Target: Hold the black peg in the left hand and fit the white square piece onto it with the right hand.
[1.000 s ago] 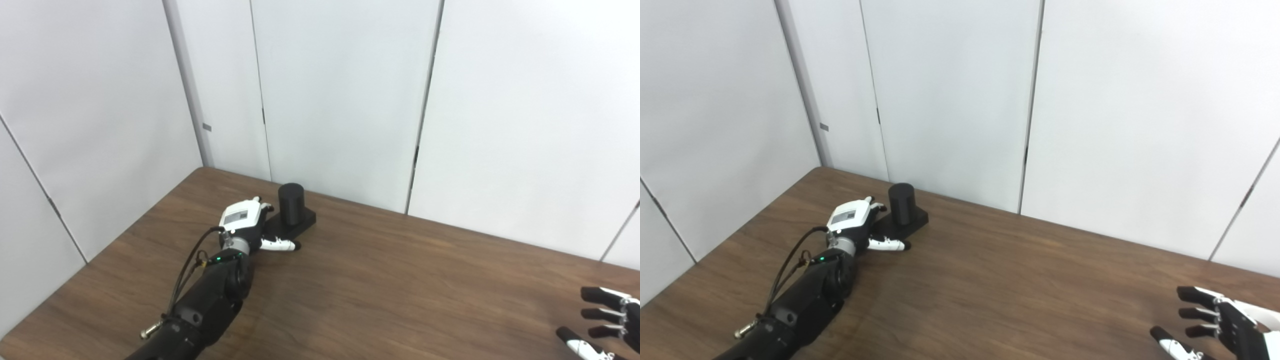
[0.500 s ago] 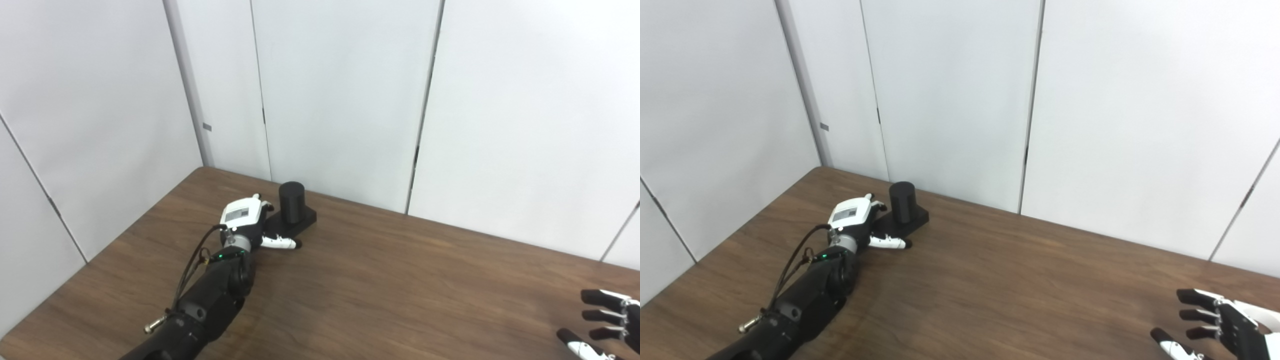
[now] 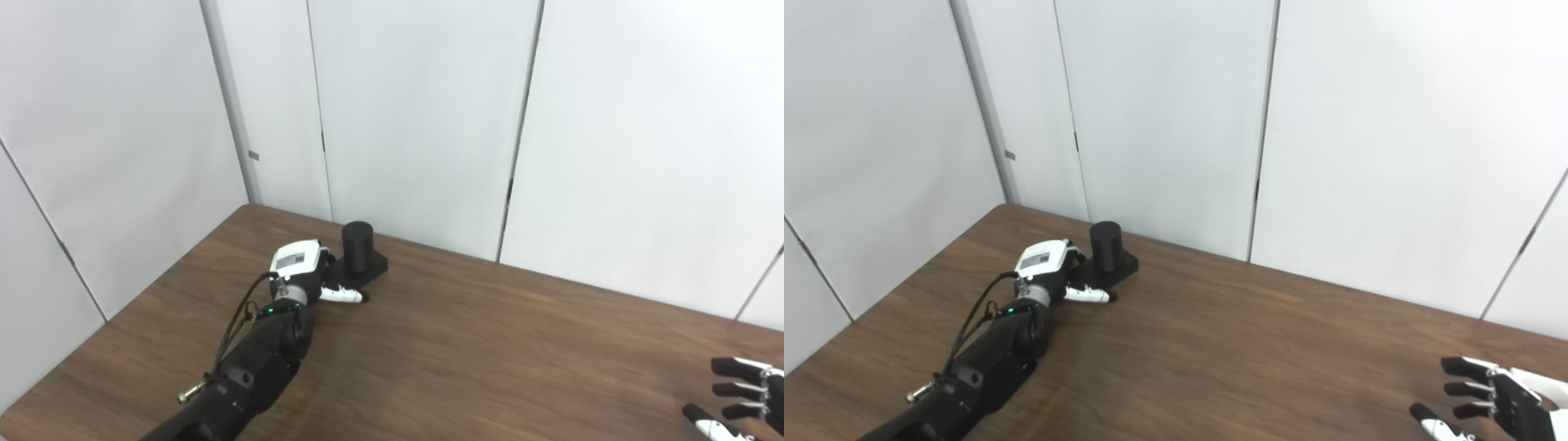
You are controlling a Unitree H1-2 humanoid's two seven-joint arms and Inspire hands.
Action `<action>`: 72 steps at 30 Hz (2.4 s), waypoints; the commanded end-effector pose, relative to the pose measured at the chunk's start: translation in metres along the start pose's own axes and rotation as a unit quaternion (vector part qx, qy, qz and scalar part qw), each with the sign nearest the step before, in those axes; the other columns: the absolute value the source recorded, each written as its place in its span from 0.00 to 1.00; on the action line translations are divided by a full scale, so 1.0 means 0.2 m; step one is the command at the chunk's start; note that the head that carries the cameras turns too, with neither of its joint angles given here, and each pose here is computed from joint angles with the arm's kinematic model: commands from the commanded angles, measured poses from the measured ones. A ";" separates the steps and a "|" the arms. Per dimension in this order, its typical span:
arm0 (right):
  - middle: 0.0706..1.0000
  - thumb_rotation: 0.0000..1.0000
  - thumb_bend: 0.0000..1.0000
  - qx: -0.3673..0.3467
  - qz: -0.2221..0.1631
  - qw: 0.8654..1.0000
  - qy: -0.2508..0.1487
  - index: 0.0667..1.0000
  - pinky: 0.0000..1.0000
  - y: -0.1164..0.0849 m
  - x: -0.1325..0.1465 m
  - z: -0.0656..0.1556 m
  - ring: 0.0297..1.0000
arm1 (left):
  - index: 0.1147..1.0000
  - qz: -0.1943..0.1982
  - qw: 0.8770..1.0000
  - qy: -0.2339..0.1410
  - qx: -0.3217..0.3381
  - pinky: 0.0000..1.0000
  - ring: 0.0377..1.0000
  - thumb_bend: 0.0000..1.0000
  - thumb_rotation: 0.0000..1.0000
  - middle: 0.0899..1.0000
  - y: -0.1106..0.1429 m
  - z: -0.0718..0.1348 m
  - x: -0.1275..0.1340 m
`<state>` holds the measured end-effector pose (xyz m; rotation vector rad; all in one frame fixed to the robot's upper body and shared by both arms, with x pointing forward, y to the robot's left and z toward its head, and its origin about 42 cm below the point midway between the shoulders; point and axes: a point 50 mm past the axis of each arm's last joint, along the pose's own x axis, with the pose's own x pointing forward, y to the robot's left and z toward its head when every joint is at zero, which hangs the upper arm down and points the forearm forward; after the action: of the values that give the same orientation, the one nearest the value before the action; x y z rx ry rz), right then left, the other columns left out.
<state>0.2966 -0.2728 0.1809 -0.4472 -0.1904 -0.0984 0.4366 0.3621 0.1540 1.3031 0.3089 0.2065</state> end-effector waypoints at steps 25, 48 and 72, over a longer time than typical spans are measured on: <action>0.65 0.11 0.50 -0.007 -0.011 0.999 -0.040 0.45 0.48 -0.05 0.04 0.06 0.60 | 0.42 -0.116 0.984 -0.131 -0.028 0.70 0.89 0.53 0.06 0.89 -0.02 0.10 -0.07; 0.64 0.11 0.50 -0.019 -0.004 0.998 -0.056 0.46 0.46 -0.03 0.06 0.01 0.57 | 0.43 -0.114 0.924 -0.363 0.040 0.73 0.86 0.52 0.08 0.87 -0.23 0.50 -0.45; 0.63 0.13 0.50 -0.033 -0.010 0.997 -0.069 0.46 0.46 0.03 0.07 0.01 0.57 | 0.57 -0.211 0.861 -0.445 0.130 0.82 0.92 0.99 0.26 0.91 -0.47 0.72 -0.67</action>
<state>0.3050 -0.2683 0.1601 -0.5072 -0.2219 -0.0787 0.3885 0.1893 0.1535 1.4034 -0.2658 -0.6023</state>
